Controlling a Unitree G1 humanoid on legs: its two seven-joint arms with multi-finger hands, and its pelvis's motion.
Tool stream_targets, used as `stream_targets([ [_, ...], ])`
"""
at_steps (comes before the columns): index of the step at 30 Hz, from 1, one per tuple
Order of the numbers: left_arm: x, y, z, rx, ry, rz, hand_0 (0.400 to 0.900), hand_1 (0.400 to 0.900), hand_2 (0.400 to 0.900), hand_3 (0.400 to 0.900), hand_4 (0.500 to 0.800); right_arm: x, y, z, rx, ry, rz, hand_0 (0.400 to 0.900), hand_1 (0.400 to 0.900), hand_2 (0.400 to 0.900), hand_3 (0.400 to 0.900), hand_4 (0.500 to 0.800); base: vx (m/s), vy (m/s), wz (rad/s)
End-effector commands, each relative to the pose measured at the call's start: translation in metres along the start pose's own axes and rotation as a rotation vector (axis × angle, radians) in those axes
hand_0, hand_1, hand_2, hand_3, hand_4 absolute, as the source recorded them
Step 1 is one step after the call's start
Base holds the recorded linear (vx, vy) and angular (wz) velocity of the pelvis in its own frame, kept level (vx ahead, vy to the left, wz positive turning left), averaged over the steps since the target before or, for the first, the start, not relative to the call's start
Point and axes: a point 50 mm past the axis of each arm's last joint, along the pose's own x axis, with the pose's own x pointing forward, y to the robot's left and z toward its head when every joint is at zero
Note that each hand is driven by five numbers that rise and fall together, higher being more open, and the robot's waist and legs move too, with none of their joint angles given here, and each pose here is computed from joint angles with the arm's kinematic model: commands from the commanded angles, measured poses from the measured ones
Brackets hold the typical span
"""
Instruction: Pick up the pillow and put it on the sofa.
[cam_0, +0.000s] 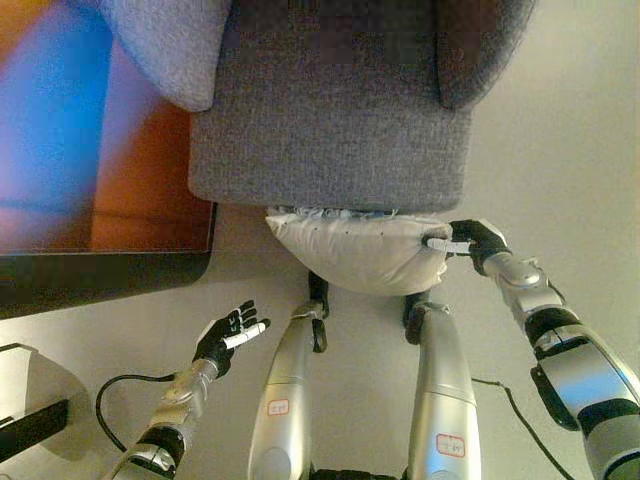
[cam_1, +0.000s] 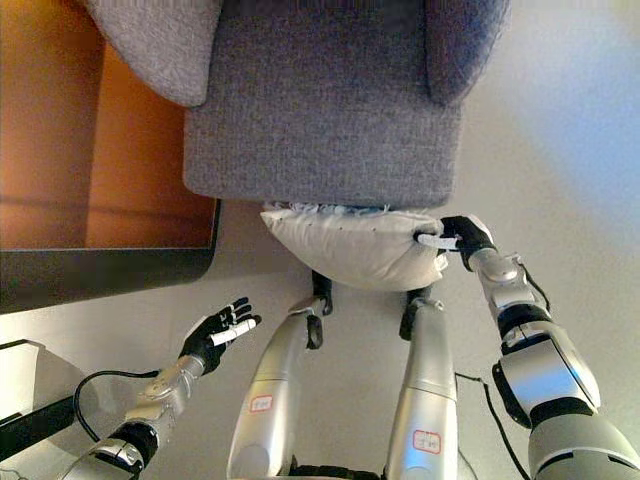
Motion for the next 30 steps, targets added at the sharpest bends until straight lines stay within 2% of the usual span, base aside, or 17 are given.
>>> stream_targets([
  [1,-0.017,0.028,-0.016,0.031,0.064,0.082,0.900,0.900,0.900,0.900,0.800,-0.001,-0.015,0.032,-0.035,-0.172,-0.026,0.400,0.400,0.400,0.400,0.500,0.010,0.003,-0.06],
  [5,-0.024,0.038,-0.027,0.060,0.152,0.108,0.900,0.900,0.900,0.900,0.800,-0.005,-0.006,0.013,-0.068,-0.142,0.009,0.400,0.400,0.400,0.400,0.500,0.070,0.000,-0.08],
  [11,-0.051,0.057,-0.062,0.068,0.325,0.180,0.900,0.900,0.900,0.900,0.800,-0.020,0.011,-0.016,-0.152,-0.081,0.121,0.400,0.400,0.400,0.400,0.500,0.211,0.017,-0.20],
  [15,-0.070,0.063,-0.084,0.045,0.427,0.221,0.900,0.900,0.900,0.900,0.800,-0.031,0.017,-0.017,-0.270,-0.079,0.225,0.400,0.400,0.400,0.400,0.500,0.191,0.021,-0.31],
  [22,-0.085,0.068,-0.100,0.023,0.549,0.263,0.900,0.900,0.900,0.900,0.800,-0.044,0.010,0.041,-0.530,-0.218,0.350,0.400,0.400,0.400,0.400,0.500,0.125,0.020,-0.21],
  [26,-0.088,0.068,-0.105,0.018,0.577,0.270,0.900,0.900,0.900,0.900,0.800,-0.047,0.001,0.085,-0.640,-0.322,0.367,0.400,0.400,0.400,0.400,0.500,0.028,0.008,-0.17],
  [30,-0.092,0.069,-0.108,0.014,0.604,0.280,0.900,0.900,0.900,0.900,0.800,-0.054,-0.011,0.151,-0.762,-0.436,0.342,0.400,0.400,0.400,0.400,0.500,0.011,0.010,-0.13],
])
